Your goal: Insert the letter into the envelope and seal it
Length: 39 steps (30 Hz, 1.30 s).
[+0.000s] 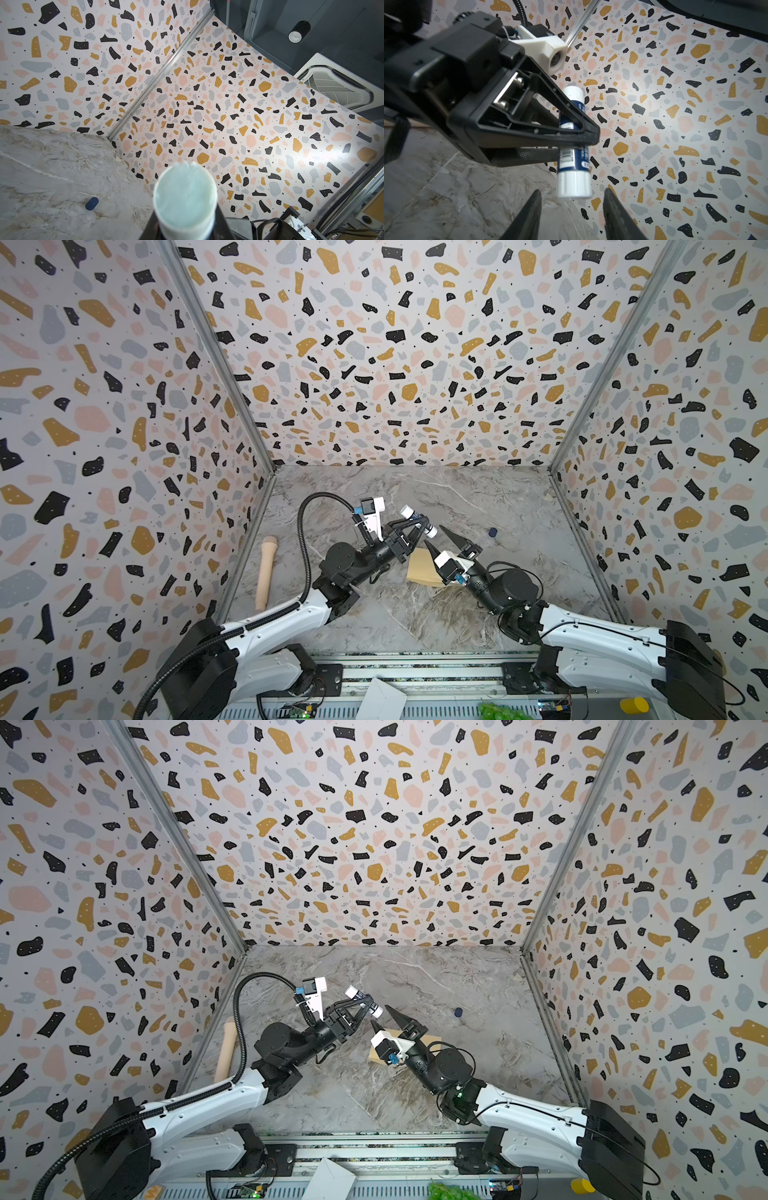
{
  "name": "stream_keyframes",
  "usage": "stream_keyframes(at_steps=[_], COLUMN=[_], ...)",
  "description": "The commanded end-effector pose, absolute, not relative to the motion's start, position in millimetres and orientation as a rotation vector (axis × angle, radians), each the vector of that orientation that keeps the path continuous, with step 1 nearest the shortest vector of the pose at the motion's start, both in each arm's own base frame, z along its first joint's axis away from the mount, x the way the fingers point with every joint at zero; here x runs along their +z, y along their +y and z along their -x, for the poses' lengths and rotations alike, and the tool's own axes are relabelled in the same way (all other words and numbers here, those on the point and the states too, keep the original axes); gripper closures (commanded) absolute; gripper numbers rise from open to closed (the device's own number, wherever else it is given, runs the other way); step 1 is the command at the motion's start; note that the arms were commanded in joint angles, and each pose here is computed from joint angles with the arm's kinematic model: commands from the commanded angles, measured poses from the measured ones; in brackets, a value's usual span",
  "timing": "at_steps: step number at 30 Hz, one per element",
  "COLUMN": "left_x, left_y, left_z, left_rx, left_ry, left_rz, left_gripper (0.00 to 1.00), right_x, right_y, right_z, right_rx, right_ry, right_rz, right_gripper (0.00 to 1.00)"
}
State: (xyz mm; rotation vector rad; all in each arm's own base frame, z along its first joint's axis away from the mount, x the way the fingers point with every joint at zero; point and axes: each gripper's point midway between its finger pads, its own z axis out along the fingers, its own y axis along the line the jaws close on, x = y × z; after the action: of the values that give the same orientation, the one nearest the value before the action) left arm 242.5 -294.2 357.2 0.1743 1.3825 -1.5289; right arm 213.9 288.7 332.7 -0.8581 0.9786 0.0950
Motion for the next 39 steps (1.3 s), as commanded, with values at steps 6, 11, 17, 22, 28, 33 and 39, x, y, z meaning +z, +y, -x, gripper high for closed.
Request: stream_keyframes(at_steps=[6,11,17,22,28,33,39], left_x=[386,386,384,382,383,382,384], left_y=[-290,-290,-291,-291,-292,-293,-295], left_z=[-238,-238,-238,-239,-238,-238,-233], left_rx=[-1.551,-1.577,-1.58,-1.58,-1.584,-1.577,-1.526], left_ry=[1.285,1.295,1.3,1.307,1.306,1.306,1.273], left_rz=[-0.186,-0.168,-0.169,-0.167,-0.168,-0.177,-0.261], left_gripper=[1.0,1.0,1.0,1.0,1.0,1.0,1.0], right_x=[357,357,360,364,364,367,378], right_y=[286,290,291,291,292,293,283], right_z=[-213,-213,-212,-211,-212,-209,-204], right_rx=[0.089,0.099,0.128,0.148,0.164,0.245,0.702], right_ry=[0.935,0.937,0.934,0.933,0.941,0.954,1.027], right_rz=[0.796,0.806,0.796,0.779,0.776,0.778,0.776], right_gripper=[0.58,0.67,0.68,0.65,0.78,0.89,0.94])
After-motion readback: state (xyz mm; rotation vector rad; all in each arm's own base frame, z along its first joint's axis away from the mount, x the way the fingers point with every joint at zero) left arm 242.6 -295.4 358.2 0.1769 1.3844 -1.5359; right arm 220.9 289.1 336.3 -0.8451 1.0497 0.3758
